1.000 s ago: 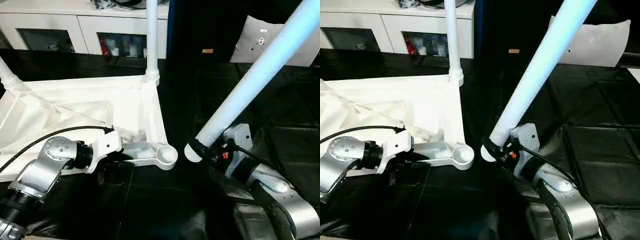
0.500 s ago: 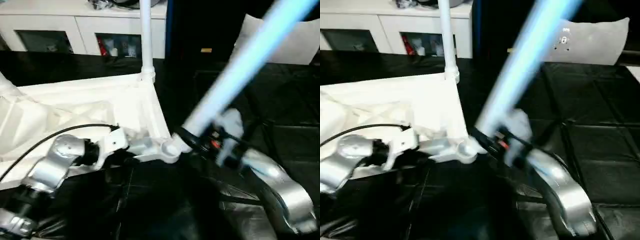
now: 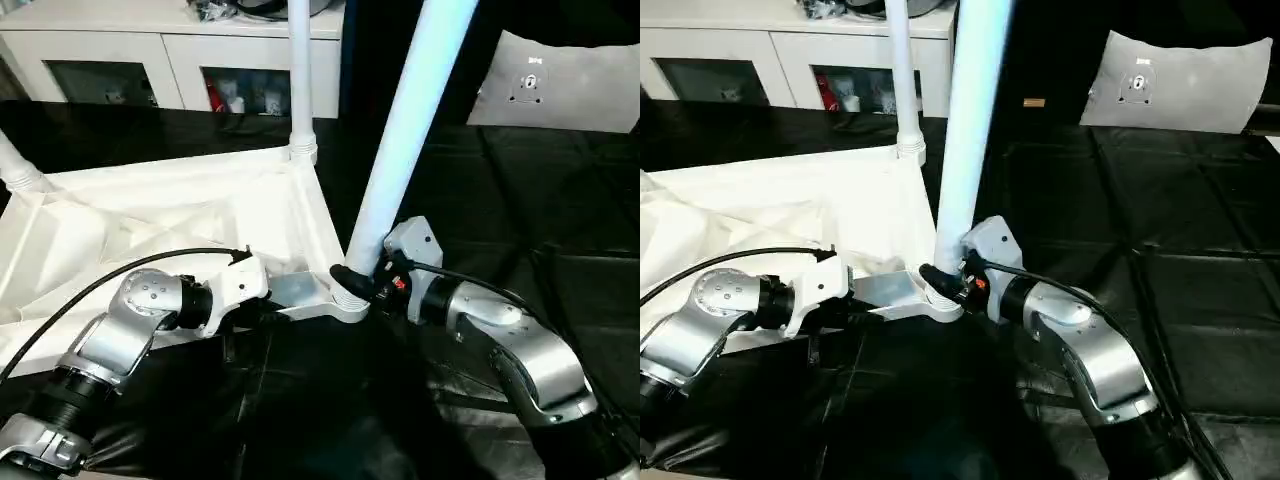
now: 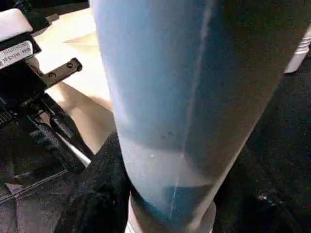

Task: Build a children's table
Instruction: Insert table leg to table base

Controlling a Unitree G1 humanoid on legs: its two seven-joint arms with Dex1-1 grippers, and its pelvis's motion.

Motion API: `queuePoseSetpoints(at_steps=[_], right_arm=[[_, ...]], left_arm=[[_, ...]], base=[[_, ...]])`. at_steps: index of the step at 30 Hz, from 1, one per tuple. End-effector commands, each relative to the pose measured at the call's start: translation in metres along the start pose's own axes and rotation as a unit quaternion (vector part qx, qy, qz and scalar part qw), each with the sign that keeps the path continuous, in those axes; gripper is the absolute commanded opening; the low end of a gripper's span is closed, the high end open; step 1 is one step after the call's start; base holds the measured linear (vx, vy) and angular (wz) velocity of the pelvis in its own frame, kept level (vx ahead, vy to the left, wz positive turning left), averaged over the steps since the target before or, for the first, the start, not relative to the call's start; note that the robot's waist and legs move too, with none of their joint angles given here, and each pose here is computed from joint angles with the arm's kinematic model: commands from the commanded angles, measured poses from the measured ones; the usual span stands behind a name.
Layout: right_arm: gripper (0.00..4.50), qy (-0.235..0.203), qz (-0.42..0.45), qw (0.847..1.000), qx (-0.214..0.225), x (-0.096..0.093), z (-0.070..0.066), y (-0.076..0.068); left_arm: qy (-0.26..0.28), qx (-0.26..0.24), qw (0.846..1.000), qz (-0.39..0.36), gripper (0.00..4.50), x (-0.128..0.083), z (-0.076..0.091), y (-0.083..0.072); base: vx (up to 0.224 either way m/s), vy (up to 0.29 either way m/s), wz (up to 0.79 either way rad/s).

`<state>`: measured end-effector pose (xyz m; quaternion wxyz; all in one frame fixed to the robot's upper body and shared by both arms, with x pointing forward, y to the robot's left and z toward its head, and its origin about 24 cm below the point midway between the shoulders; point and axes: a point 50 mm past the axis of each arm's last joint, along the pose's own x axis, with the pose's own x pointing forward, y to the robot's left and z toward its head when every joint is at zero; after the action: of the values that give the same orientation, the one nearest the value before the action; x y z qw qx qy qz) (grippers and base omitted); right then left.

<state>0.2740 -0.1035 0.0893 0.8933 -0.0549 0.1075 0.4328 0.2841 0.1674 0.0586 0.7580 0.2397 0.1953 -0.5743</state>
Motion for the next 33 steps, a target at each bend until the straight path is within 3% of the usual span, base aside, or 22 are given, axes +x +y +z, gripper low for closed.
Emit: queuePoseSetpoints(at_steps=[1,4,5,12,14,16,20,29,33], right_arm=[[1.89,0.024,0.001,1.0,0.004,0.0,-0.008,-0.002],[1.89,0.027,0.002,1.0,0.01,0.0,-0.012,-0.001],[1.89,0.028,0.003,1.0,0.01,-0.001,-0.012,-0.001],[1.89,0.032,0.005,0.999,0.016,-0.002,-0.016,0.002],[1.89,0.032,0.006,0.999,0.016,-0.002,-0.016,0.002],[1.89,0.033,0.006,0.999,0.015,-0.003,-0.017,0.003],[1.89,0.034,0.009,0.999,0.015,-0.003,-0.018,0.004],[1.89,0.035,0.024,0.999,0.013,-0.003,-0.018,0.006],[1.89,0.025,0.067,0.997,0.013,-0.003,-0.016,0.009]], left_arm=[[-0.036,0.002,0.999,0.001,0.0,0.002,0.006,-0.003],[-0.047,-0.014,0.999,0.014,0.0,0.004,0.007,0.0],[-0.047,-0.021,0.999,0.01,0.45,0.004,0.007,-0.001],[-0.032,-0.02,0.999,0.007,0.93,0.005,0.003,-0.001],[-0.023,-0.02,1.0,0.004,0.54,0.005,0.0,-0.001],[-0.009,-0.018,1.0,0.006,0.57,0.004,-0.004,-0.001],[0.01,-0.014,1.0,0.007,0.1,0.002,-0.008,-0.002],[0.029,0.003,1.0,0.0,0.0,0.003,-0.01,0.0],[-0.008,0.027,0.999,-0.039,0.0,0.006,0.003,-0.004]], base=[[0.0,0.0,0.0],[0.0,0.0,0.0],[0.0,0.0,0.0],[0.0,0.0,0.0],[0.0,0.0,0.0],[0.0,0.0,0.0],[0.0,0.0,0.0],[0.0,0.0,0.0],[0.0,0.0,0.0]])
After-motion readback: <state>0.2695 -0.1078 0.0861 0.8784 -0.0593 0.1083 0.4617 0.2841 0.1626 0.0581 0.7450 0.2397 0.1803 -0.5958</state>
